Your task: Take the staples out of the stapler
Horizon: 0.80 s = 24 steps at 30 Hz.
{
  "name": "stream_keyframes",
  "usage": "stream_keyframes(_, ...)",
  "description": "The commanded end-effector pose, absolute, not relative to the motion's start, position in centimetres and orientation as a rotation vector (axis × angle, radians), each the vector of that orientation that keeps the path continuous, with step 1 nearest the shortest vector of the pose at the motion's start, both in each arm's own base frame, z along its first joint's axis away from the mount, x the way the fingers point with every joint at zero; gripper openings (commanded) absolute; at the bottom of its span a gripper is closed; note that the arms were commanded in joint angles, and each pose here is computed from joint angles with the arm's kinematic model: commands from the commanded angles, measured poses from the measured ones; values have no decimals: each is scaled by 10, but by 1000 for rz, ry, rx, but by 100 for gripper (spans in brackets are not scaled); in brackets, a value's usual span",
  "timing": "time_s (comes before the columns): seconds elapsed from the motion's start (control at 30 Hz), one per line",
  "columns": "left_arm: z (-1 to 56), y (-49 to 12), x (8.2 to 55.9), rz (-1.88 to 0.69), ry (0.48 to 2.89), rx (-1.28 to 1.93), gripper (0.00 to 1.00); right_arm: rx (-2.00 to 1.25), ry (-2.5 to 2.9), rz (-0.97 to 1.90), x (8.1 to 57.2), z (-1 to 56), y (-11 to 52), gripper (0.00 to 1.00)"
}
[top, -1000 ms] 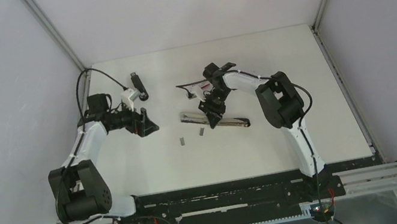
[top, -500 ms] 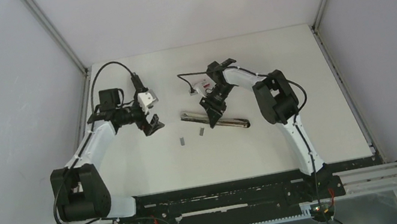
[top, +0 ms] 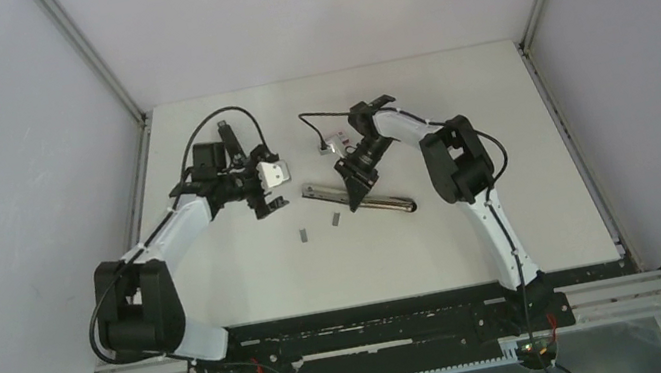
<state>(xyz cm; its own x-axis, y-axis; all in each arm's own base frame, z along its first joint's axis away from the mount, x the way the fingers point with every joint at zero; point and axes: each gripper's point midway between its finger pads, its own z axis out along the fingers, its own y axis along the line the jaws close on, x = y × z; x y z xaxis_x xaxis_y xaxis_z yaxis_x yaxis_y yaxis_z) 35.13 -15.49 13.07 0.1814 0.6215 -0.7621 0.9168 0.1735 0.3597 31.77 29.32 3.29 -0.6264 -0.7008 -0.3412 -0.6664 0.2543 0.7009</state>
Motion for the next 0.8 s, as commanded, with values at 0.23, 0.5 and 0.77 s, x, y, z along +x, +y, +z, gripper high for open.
stream_keyframes(0.23, 119, -186, 371, -300, 1387, 1767, 98, 1266, -2392, -1482, 313, 52, 305, 28)
stream_keyframes(0.5, 97, -200, 372, -244, 1385, 1863, 85, 1243, -2384, -1495, 314, 49, 304, 29)
stream_keyframes(0.77, 80, -206, 369, -138, 1340, 1925, 77, 1220, -2367, -1521, 314, 49, 303, 29)
